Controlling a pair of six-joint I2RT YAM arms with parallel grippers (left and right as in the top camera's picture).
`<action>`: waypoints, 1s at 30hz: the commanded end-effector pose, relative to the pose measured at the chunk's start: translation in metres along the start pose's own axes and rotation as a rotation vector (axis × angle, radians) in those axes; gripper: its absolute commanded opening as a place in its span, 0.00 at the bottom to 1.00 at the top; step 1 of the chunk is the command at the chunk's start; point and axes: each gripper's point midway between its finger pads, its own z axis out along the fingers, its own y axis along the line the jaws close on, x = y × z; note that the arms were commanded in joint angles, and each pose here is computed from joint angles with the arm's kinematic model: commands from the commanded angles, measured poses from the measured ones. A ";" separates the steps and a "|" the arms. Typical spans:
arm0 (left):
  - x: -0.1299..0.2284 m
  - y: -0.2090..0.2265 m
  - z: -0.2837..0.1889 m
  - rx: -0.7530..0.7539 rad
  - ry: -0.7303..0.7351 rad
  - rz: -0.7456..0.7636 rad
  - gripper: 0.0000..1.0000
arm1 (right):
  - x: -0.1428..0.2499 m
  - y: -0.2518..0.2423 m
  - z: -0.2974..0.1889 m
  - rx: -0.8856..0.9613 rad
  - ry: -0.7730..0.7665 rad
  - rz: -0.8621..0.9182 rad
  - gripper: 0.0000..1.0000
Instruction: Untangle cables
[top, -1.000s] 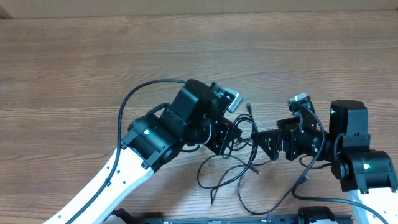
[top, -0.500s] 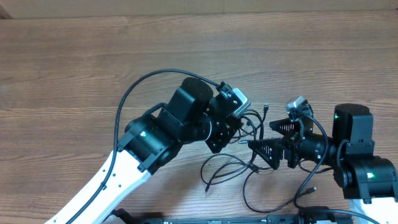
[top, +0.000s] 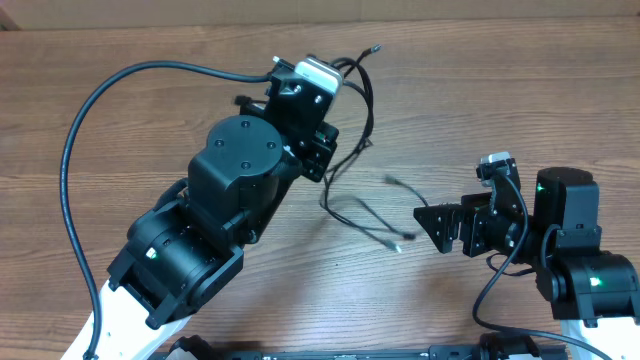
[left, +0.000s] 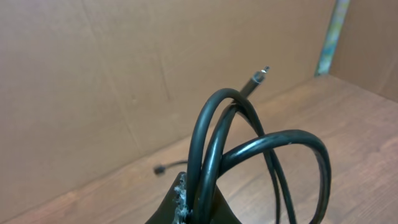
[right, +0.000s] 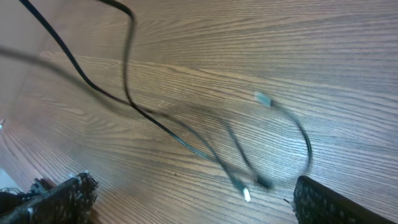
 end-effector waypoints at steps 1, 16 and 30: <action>-0.016 0.011 -0.007 -0.052 -0.040 0.020 0.04 | -0.004 -0.001 -0.004 0.021 -0.021 0.005 1.00; 0.100 0.013 0.024 -0.146 0.415 0.058 0.49 | -0.004 -0.002 -0.004 0.025 -0.021 0.005 1.00; 0.145 0.036 0.006 -0.197 0.605 -0.200 1.00 | 0.004 0.006 -0.003 -0.024 0.015 0.029 1.00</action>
